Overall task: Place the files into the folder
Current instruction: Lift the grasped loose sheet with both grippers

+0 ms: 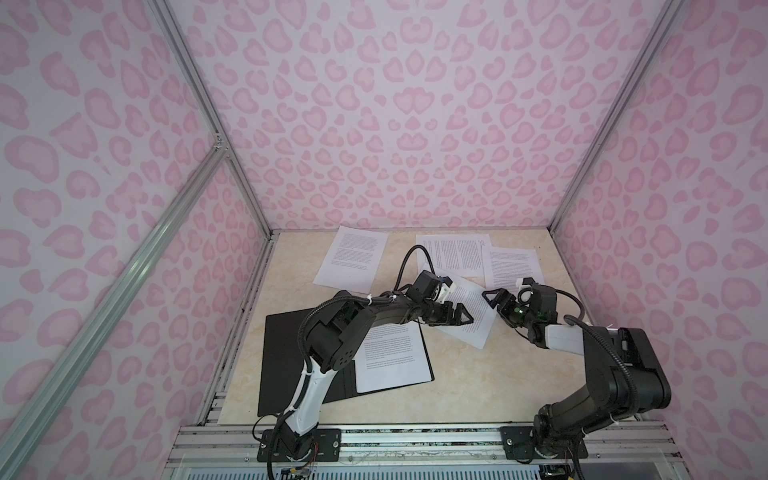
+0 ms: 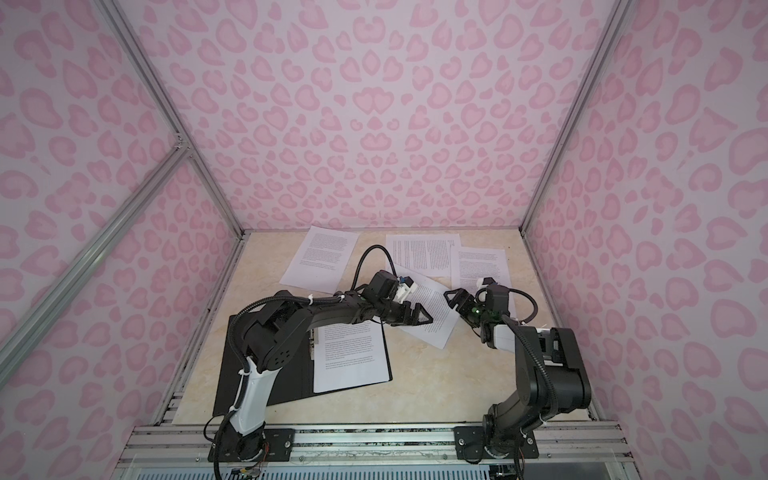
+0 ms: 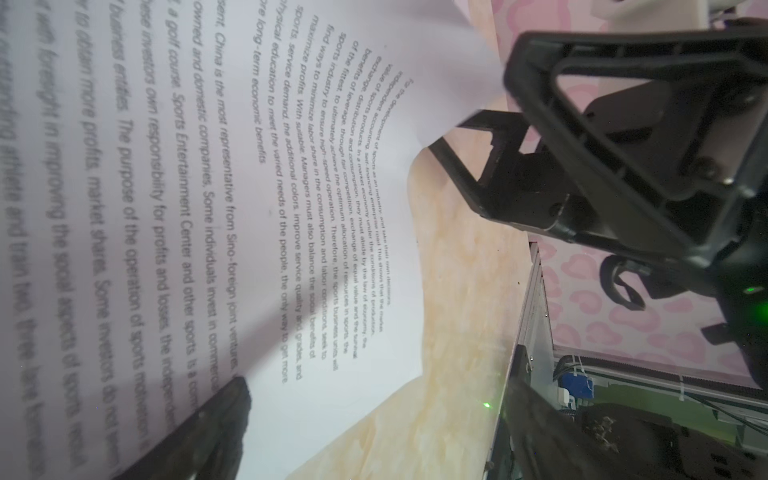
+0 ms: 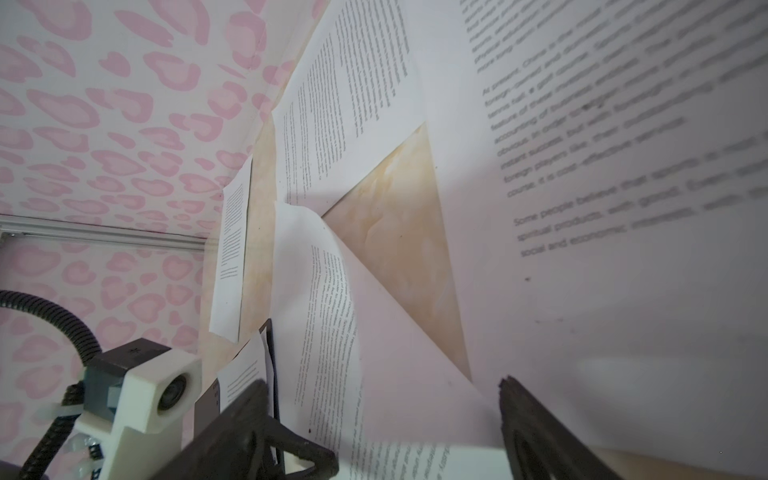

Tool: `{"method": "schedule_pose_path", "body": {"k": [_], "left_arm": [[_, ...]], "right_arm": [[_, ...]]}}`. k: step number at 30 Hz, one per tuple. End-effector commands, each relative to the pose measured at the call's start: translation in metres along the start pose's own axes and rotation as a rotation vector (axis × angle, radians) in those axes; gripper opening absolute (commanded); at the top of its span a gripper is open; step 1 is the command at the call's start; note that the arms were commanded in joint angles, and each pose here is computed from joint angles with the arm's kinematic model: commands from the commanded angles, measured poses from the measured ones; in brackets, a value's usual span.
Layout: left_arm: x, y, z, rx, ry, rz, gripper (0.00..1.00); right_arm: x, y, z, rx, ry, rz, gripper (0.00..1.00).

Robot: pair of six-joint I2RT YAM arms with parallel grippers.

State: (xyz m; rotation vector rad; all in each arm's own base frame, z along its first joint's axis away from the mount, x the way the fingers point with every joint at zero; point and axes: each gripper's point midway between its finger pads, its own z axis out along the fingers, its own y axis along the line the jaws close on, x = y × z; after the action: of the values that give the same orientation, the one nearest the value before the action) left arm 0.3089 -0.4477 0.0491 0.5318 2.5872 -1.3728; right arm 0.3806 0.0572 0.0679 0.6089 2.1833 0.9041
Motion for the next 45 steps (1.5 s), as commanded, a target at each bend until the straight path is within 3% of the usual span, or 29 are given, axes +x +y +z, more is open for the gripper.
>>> {"method": "schedule_pose_path", "body": {"k": [1, 11, 22, 29, 45], "left_arm": [[0.026, 0.028, 0.005, -0.092, 0.075, -0.096, 0.97], [0.028, 0.03, 0.009, -0.09, 0.084, -0.106, 0.97], [0.029, 0.034, 0.01, -0.097, 0.089, -0.113, 0.97], [0.03, 0.037, 0.011, -0.105, 0.091, -0.11, 0.97], [0.031, 0.044, 0.016, -0.108, 0.103, -0.122, 0.97]], "right_arm": [[0.005, -0.018, -0.006, 0.122, 0.001, -0.033, 0.9], [0.015, -0.036, 0.005, 0.18, 0.056, -0.002, 0.94], [-0.006, -0.02, 0.013, 0.137, 0.012, -0.115, 0.94], [-0.007, -0.027, 0.037, 0.063, 0.043, -0.026, 0.9], [0.011, -0.029, 0.023, -0.025, 0.063, 0.071, 0.81]]}}
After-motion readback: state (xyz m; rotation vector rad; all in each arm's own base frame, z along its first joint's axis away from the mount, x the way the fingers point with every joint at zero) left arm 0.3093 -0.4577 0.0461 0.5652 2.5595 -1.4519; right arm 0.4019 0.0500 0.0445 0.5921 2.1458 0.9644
